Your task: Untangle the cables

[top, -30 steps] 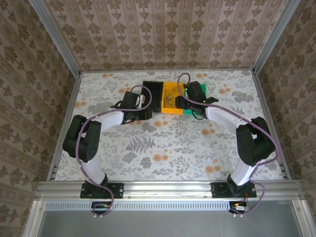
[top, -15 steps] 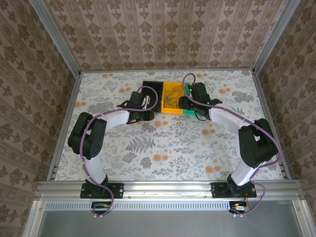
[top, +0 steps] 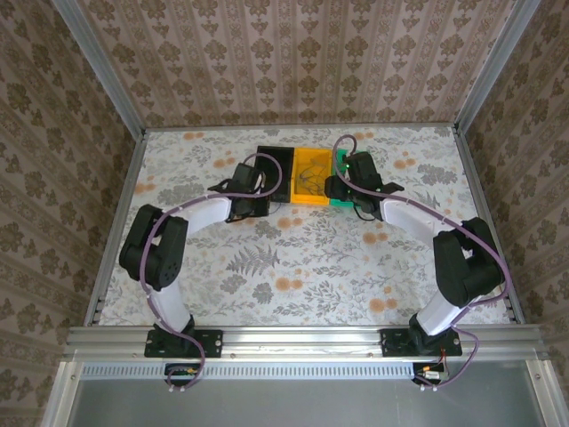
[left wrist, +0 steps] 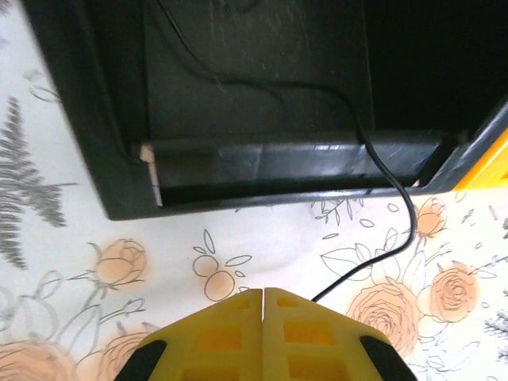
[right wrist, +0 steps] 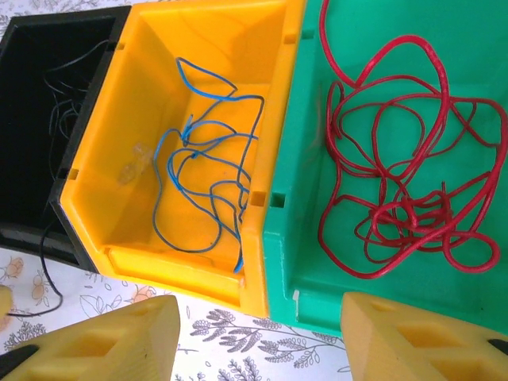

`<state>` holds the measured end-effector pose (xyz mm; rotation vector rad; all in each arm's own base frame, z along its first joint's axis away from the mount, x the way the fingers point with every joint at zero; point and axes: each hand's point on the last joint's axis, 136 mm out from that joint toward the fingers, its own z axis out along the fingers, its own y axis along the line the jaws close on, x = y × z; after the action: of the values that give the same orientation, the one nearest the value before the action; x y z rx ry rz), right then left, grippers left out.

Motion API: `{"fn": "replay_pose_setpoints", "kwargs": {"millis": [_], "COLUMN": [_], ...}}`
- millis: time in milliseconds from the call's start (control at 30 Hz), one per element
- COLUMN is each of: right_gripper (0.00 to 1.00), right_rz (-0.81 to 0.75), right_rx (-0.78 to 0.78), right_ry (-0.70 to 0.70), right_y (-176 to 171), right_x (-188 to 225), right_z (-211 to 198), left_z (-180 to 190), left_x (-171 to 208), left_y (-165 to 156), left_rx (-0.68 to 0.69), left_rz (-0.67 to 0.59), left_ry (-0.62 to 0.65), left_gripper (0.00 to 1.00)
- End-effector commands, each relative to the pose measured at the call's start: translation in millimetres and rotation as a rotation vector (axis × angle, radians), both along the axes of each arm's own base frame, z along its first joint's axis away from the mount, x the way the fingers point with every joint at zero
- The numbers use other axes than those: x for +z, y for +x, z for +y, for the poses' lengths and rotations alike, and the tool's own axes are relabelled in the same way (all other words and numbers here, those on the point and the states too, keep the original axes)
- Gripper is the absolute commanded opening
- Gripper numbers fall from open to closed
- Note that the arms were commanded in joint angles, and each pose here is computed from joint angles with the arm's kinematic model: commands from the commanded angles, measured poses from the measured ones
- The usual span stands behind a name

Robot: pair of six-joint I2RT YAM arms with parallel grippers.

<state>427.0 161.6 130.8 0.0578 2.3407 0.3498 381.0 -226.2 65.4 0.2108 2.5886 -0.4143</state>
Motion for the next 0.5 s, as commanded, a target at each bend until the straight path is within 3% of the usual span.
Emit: {"fn": "replay_pose_setpoints", "kwargs": {"millis": [0,167,467], "right_gripper": [0.57,0.57,0.56], "right_rz": [-0.04,-0.034,-0.039], "right_rx": [-0.002,0.0,0.0], "right_ry": [0.041,0.045,0.033], "right_y": [0,-1,-9], "right_x": [15,13,16], "right_z": [1,2,-3], "left_z": [3,1,-9], "left_x": [59,79,41], "left_y": [24,61,114], "left_rx": [0.051,0.095,0.157], "left_rz": [-0.129,-0.179,-0.155], "left_ry": [0.013,0.042,0.232], "left_gripper": [0.0,0.0,0.0]}}
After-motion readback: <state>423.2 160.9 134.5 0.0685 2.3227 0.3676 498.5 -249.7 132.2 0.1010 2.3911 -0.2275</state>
